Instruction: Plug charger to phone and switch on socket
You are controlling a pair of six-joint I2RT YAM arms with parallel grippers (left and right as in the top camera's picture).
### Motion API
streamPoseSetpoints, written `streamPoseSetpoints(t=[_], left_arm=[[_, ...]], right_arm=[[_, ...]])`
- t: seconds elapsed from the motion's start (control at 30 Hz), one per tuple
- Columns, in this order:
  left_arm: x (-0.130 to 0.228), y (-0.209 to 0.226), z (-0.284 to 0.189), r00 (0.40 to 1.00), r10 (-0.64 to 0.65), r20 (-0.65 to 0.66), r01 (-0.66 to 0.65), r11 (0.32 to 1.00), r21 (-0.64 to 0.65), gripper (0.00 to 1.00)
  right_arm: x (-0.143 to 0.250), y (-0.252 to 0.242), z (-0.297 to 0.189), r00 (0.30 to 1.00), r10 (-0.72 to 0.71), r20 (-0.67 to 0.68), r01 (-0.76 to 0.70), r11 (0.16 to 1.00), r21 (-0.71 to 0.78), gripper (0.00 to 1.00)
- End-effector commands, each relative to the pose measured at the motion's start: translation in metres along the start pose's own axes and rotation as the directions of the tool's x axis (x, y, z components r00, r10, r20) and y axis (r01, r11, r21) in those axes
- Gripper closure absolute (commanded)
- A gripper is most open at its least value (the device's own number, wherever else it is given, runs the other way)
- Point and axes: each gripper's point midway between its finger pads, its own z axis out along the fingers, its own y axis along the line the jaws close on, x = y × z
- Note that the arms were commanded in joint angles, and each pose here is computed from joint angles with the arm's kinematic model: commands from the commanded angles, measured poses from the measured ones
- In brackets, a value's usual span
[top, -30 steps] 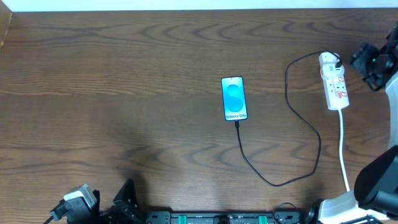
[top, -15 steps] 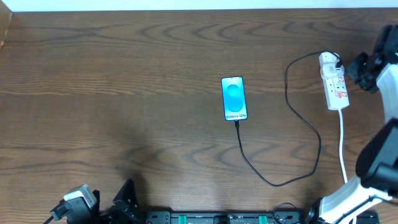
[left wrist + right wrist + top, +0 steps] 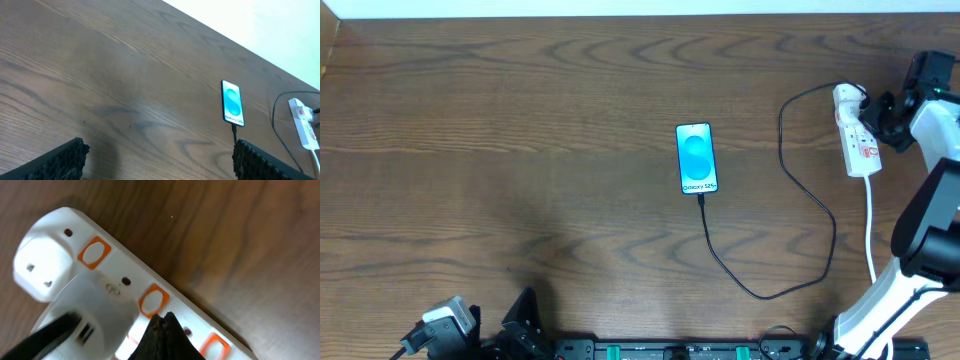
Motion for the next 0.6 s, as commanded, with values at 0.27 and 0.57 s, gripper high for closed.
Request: streamPoseSetpoints(t=[0.27,0.57], left_arm=[[-0.002,0.002,0.0,1.0,-0.001,0.019,0.002,1.0,-0.008,0.07],[-0.003,0.005,0.0,1.0,-0.001,0.026,0.002,1.0,-0.025,0.07]], right_arm=[[0.005,0.021,0.018,0.999,-0.042,-0.029,0.039,0.993,-0.113,0.99],[0.017,0.027,0.018,0.995,-0.055,-0.08,0.043,0.988,-0.145,0.99]])
